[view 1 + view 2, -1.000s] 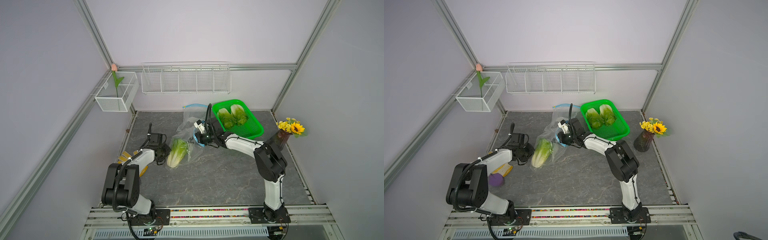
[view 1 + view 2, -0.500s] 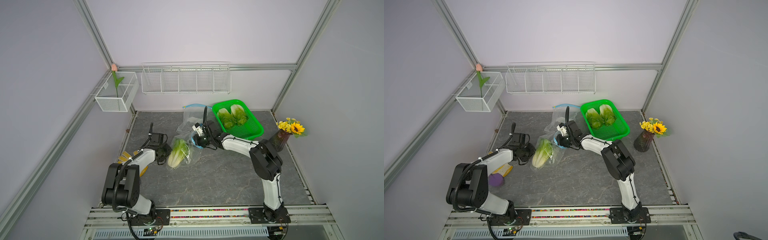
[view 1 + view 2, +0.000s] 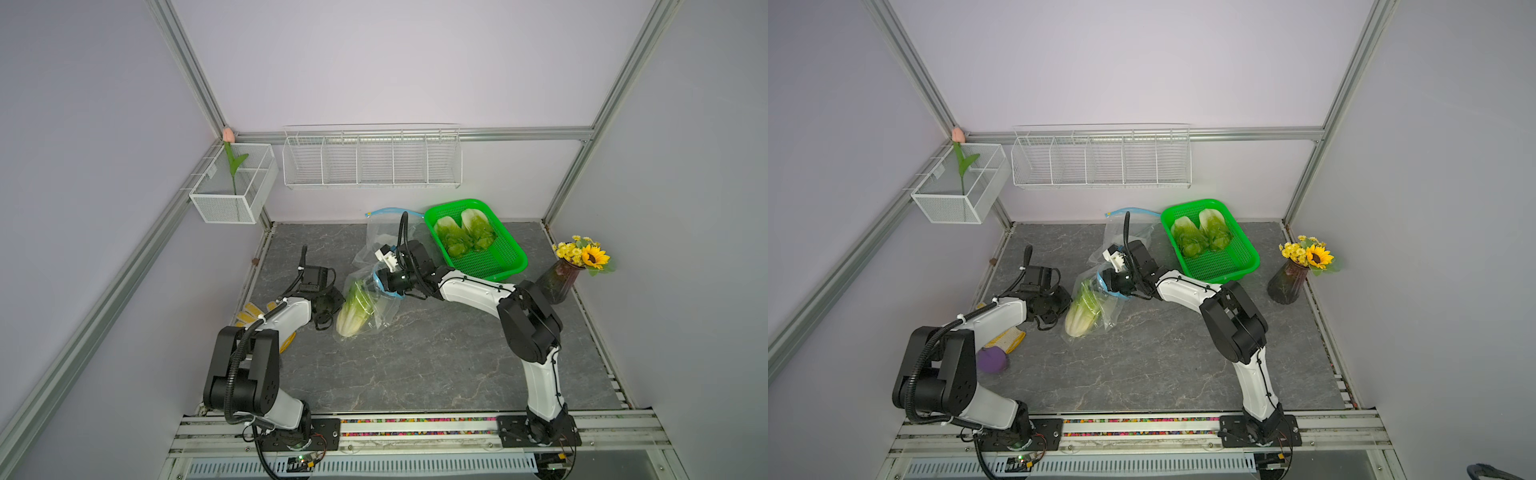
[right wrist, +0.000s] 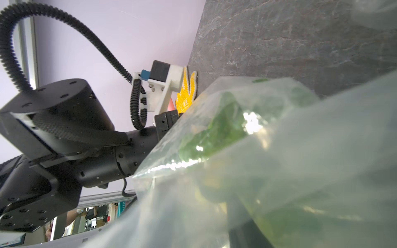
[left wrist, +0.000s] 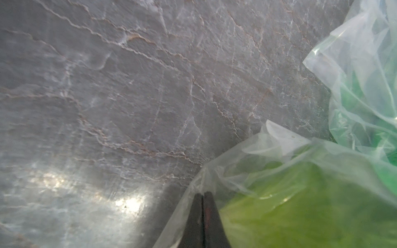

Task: Open the zip-top bag and take out the chinese cabbages
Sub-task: Pick up the Chinese cabbage from the zipper food storage bag.

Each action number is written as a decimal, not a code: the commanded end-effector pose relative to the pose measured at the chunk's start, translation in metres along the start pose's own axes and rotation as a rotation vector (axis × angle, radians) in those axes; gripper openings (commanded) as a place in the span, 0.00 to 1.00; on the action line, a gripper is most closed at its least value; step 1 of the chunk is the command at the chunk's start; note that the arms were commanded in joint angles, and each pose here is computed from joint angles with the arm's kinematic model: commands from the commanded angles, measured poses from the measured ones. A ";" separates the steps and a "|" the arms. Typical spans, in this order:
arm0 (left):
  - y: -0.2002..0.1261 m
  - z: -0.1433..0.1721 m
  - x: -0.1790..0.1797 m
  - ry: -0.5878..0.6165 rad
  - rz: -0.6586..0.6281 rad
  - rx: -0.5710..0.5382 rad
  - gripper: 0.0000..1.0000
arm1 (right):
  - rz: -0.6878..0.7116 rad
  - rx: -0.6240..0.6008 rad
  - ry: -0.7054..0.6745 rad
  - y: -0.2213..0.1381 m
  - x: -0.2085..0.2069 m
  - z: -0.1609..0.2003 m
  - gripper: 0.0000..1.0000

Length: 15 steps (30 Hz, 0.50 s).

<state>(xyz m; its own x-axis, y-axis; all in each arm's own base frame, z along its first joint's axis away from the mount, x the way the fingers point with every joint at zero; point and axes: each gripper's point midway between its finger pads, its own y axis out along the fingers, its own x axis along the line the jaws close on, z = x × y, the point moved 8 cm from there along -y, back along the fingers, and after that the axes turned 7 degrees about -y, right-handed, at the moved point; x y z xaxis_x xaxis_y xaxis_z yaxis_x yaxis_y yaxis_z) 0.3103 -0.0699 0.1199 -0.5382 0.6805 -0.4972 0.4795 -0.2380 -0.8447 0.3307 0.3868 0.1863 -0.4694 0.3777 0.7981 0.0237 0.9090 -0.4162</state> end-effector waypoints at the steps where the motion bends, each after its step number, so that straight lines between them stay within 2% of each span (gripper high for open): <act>1: 0.001 0.000 -0.008 0.013 0.023 0.005 0.00 | -0.008 0.029 0.007 0.009 0.002 0.002 0.43; 7: 0.000 -0.001 -0.010 0.014 0.033 0.006 0.00 | 0.185 0.099 0.043 0.015 -0.024 0.018 0.58; 11: 0.002 0.000 -0.010 0.011 0.040 0.012 0.00 | 0.204 0.127 0.037 0.021 -0.027 0.021 0.69; 15: 0.003 0.001 -0.011 0.010 0.045 0.019 0.00 | 0.224 0.156 0.045 0.028 -0.032 0.022 0.72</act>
<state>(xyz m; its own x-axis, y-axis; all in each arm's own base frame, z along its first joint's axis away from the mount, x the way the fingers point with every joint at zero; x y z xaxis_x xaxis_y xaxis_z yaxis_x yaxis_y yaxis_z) 0.3109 -0.0738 0.1196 -0.5257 0.6796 -0.5116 0.4771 -0.2624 -0.8388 0.3334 0.3951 0.1573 -0.4403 0.5324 0.7230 0.0221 0.8114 -0.5840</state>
